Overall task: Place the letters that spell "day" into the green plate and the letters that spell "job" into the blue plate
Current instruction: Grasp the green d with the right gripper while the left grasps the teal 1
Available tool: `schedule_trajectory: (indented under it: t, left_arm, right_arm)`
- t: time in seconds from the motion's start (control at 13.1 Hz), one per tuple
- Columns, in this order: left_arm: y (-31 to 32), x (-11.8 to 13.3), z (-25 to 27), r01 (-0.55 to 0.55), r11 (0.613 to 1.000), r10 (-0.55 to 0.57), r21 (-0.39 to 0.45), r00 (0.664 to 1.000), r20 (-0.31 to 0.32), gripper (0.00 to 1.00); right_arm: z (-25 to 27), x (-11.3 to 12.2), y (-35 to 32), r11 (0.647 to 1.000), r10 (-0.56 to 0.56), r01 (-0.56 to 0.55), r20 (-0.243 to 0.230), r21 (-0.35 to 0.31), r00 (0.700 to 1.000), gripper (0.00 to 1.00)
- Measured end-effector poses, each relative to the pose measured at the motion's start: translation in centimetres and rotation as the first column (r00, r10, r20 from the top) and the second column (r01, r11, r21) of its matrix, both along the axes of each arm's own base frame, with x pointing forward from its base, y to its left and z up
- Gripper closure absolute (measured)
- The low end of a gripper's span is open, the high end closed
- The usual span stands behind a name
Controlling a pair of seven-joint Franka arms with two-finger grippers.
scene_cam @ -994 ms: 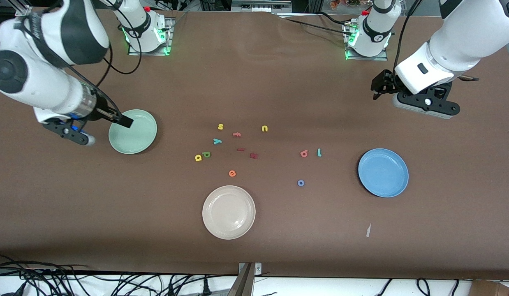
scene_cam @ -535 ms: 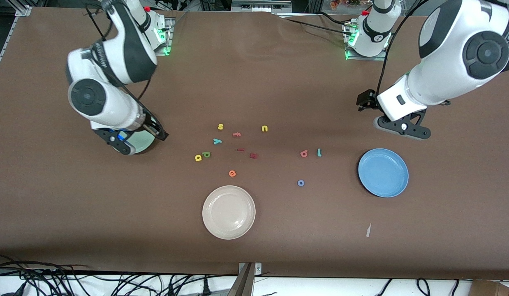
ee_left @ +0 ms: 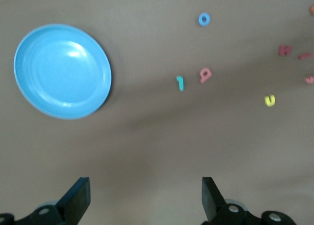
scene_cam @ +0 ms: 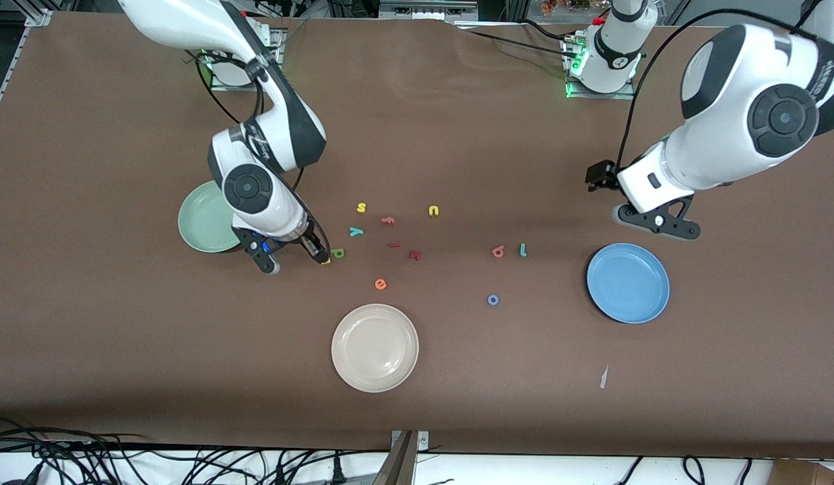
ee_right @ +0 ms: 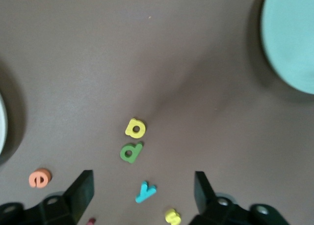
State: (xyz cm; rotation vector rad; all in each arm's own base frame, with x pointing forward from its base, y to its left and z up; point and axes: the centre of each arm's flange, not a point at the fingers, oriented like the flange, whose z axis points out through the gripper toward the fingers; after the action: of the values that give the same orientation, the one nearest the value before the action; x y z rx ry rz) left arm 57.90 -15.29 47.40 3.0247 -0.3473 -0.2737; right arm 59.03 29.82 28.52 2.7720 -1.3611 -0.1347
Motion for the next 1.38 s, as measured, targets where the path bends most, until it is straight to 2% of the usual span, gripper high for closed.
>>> schedule_trajectory:
  t: [0.23, 0.46, 0.84, 1.07, 1.15, 1.38]
  left_arm:
    - [-1.1, 0.1, -6.4, -0.005, 1.0, 0.007, -0.021, 0.995, 0.103, 0.0]
    - [-2.8, -1.0, -11.3, 0.018, 1.0, -0.016, -0.022, 0.994, 0.108, 0.0]
    - [-6.0, -0.2, -20.5, 0.043, 0.998, -0.036, -0.043, 0.989, 0.145, 0.0]
    - [-6.2, -0.1, -24.8, 0.033, 0.998, -0.027, -0.046, 0.99, 0.139, 0.01]
    - [-6.5, -0.3, -25.6, 0.025, 0.999, -0.019, -0.045, 0.991, 0.131, 0.01]
    - [-7.8, -1.1, -26.9, 0.011, 0.999, -0.007, -0.037, 0.994, 0.107, 0.01]
  right_arm:
    - [-2.7, 0.1, 1.7, 0.998, -0.069, 0.069, 0.048, 0.006, 0.996, 0.13]
    - [-5.4, -0.3, 2.8, 0.992, -0.123, 0.123, 0.063, -0.001, 0.99, 0.16]
    - [-9.9, -0.8, 3.4, 0.984, -0.175, 0.175, 0.054, -0.009, 0.983, 0.16]
    - [-11.0, -1.1, 3.5, 0.985, -0.172, 0.173, 0.045, -0.017, 0.984, 0.19]
    - [-11.0, -1.1, 3.6, 0.985, -0.171, 0.172, 0.048, -0.015, 0.984, 0.29]
    - [-10.6, -0.8, 3.9, 0.985, -0.17, 0.171, 0.06, -0.005, 0.984, 0.69]
